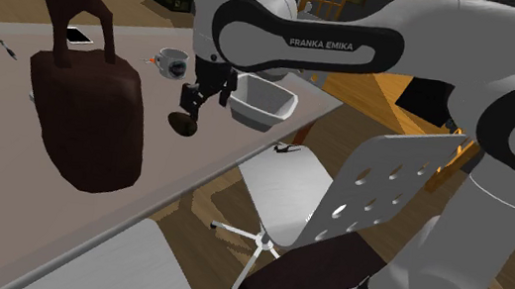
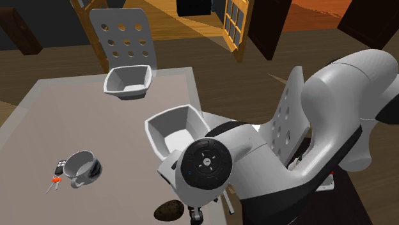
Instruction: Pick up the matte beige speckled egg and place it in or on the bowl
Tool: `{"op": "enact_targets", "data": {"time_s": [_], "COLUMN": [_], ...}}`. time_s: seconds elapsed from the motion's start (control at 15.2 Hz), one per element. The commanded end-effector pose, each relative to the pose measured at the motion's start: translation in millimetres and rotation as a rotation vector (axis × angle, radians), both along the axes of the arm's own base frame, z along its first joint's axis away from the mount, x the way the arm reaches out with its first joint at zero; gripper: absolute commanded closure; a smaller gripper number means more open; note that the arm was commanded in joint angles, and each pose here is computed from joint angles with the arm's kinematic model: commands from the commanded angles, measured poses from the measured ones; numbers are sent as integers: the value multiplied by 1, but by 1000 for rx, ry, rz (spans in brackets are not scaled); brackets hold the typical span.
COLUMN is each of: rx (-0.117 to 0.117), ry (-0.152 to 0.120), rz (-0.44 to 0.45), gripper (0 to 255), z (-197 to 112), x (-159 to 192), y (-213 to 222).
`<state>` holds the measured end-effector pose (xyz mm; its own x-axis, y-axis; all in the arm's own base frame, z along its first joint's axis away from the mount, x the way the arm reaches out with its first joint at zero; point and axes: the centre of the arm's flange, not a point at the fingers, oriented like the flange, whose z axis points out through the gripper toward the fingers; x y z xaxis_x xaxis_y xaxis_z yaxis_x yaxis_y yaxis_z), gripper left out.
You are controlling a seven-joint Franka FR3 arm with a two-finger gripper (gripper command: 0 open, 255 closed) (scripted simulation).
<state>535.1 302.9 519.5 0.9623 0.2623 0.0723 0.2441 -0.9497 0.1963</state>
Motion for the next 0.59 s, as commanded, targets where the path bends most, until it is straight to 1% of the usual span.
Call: {"op": "enact_targets", "data": {"time_s": [0.0,0.53], "rx": [-9,-9], "ry": [-4,-4], "rz": [21,21], "gripper": [0,0], "z": [-8,-47], "x": [8,13], "y": [19,12]}}
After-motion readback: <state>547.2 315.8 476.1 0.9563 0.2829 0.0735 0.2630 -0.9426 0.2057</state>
